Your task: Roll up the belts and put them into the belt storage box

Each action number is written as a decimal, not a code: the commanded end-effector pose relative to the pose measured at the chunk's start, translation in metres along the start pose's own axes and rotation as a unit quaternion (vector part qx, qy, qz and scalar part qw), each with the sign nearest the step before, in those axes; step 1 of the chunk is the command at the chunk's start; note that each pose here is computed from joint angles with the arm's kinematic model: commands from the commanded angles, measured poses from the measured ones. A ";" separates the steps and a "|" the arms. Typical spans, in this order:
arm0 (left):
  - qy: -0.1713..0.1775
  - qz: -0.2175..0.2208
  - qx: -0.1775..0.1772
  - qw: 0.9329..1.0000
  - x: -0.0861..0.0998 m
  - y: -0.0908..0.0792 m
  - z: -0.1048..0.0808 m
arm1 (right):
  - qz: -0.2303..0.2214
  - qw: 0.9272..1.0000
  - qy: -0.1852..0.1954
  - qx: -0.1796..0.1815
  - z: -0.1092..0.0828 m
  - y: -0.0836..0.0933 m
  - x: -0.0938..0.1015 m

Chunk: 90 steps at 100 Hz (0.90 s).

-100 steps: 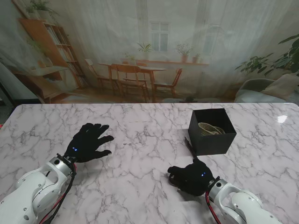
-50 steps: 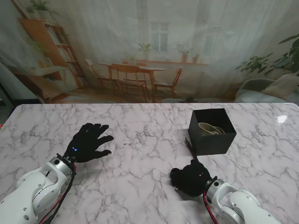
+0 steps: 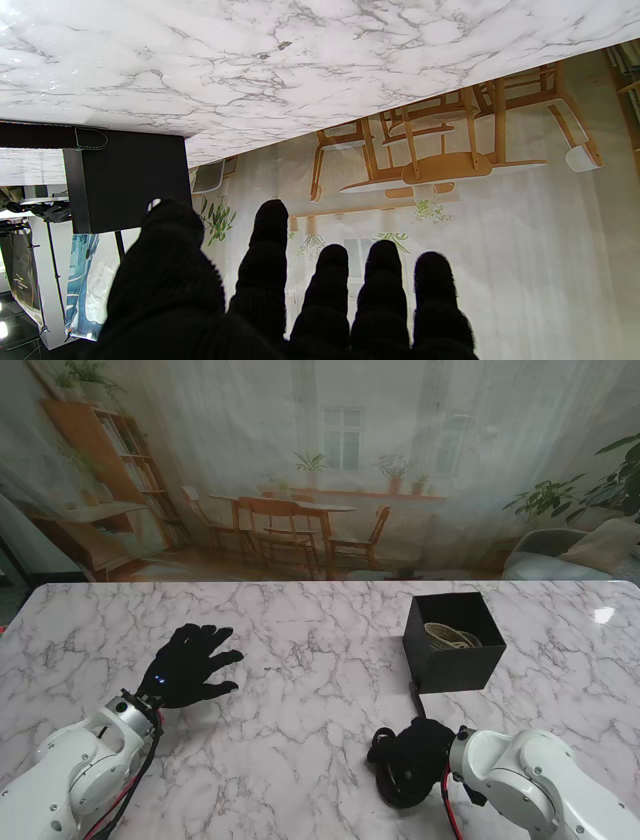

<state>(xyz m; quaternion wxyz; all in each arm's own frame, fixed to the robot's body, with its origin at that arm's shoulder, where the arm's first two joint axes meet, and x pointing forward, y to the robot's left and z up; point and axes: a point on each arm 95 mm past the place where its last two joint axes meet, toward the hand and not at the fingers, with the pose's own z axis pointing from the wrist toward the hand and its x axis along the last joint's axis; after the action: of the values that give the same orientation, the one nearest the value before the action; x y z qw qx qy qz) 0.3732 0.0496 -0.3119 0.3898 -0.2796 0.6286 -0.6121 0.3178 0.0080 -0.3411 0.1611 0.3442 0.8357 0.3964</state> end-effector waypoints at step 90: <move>-0.002 0.000 -0.009 1.000 0.001 0.002 0.000 | -0.107 0.994 -0.021 -0.004 0.018 -0.029 -0.002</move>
<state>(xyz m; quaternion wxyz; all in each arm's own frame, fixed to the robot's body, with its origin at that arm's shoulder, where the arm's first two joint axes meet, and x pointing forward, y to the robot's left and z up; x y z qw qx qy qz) 0.3735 0.0498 -0.3122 0.3908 -0.2803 0.6291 -0.6107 0.3242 0.0071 -0.3534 0.2367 0.2519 0.8565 0.3832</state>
